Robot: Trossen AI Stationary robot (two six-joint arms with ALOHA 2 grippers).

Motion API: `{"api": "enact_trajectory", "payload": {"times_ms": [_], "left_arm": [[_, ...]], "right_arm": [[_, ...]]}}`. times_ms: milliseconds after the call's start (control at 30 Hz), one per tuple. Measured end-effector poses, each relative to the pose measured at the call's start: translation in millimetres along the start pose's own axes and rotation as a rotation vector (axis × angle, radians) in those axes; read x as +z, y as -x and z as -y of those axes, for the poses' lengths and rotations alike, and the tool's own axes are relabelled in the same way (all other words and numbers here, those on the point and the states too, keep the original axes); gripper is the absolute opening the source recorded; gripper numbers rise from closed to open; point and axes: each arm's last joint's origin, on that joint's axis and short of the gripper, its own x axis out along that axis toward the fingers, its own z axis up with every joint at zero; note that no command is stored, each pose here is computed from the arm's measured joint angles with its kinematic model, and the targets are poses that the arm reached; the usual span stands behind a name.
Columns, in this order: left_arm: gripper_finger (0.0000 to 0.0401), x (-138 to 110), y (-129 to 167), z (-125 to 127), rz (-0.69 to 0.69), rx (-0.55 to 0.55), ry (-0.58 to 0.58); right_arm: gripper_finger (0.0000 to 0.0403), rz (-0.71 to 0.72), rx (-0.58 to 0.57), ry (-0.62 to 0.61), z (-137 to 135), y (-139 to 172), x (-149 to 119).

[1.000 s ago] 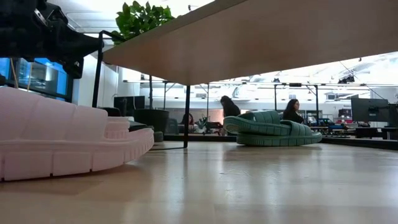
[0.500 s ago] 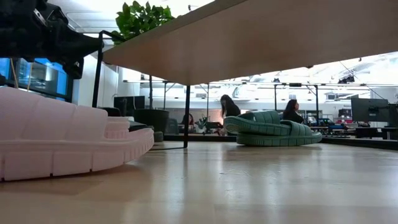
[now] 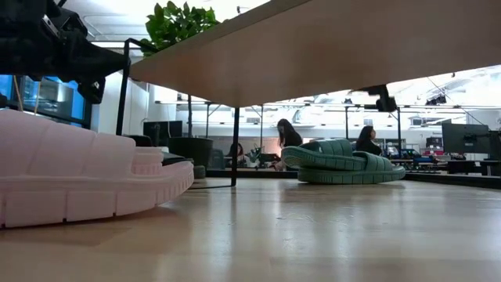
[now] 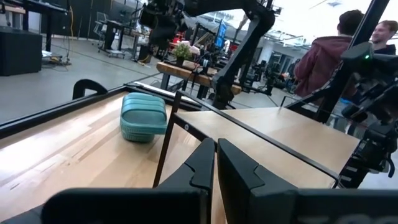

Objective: Pick and place slides into the shelf
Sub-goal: Put the green pair of slides on the shelf

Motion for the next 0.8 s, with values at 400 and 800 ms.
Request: {"api": "enact_trajectory", "payload": {"times_ms": [400,800], "left_arm": [[0.001,0,0,0,0.0,0.0,0.0],[0.001,0,0,0,0.001,-0.001,-0.001]], "right_arm": [[0.0131,-0.224,-0.004,-0.043,31,-35,-9],[0.0131,-0.287,-0.173,-0.043,47,-56,-14]]}}
